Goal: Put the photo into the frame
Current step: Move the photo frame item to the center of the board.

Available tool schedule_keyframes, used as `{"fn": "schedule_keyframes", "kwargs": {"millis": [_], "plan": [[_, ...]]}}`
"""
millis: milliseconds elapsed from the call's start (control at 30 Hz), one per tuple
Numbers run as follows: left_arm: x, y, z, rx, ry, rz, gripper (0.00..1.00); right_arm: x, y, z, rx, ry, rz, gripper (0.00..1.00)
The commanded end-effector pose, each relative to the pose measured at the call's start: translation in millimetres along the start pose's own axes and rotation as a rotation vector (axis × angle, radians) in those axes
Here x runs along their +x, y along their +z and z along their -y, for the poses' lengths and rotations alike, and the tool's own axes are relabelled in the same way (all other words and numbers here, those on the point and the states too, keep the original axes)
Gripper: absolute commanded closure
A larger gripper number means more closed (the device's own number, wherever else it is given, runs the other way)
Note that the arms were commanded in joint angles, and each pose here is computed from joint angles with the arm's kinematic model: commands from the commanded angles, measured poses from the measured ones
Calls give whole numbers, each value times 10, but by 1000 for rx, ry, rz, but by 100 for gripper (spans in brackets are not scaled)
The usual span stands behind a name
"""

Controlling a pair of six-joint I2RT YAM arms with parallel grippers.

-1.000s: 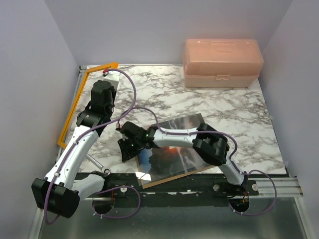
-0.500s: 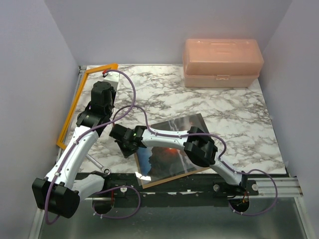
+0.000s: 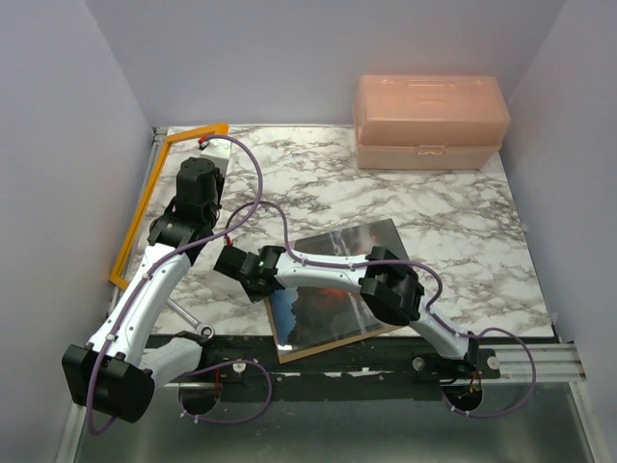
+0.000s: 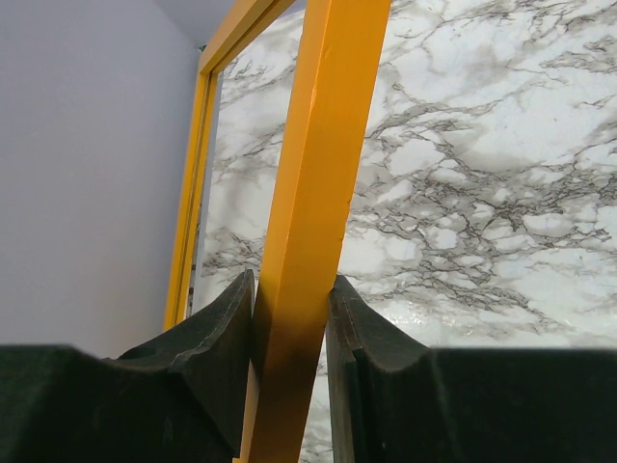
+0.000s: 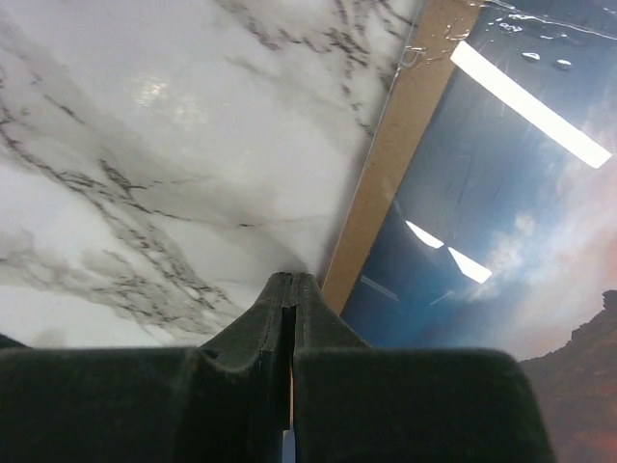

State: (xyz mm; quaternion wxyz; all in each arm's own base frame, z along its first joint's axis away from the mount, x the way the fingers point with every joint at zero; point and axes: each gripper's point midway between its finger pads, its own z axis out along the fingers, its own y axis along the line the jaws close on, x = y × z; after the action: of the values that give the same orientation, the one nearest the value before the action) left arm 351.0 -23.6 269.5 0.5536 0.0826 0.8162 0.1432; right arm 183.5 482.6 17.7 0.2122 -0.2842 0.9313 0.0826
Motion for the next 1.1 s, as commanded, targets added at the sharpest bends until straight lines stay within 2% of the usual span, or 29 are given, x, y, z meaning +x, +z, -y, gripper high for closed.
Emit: {"fn": "schedule_keyframes", "kwargs": {"millis": [0,300,733,867,1067], "plan": [[-68,-10,66,24,-111,37,100,685,175,1013,378,-141,-226,99],[-58,-4,82,30,-110,33,100,852,118,1678,530,-132,-268,99],[-61,-4,104,43,-107,33,100,993,-57,2650,644,-3,-327,99],[-90,-16,87,41,-105,40,100,873,-104,2666,620,25,-302,98],[-209,-69,-84,-19,-57,27,100,333,-345,2414,488,82,-167,91]]}}
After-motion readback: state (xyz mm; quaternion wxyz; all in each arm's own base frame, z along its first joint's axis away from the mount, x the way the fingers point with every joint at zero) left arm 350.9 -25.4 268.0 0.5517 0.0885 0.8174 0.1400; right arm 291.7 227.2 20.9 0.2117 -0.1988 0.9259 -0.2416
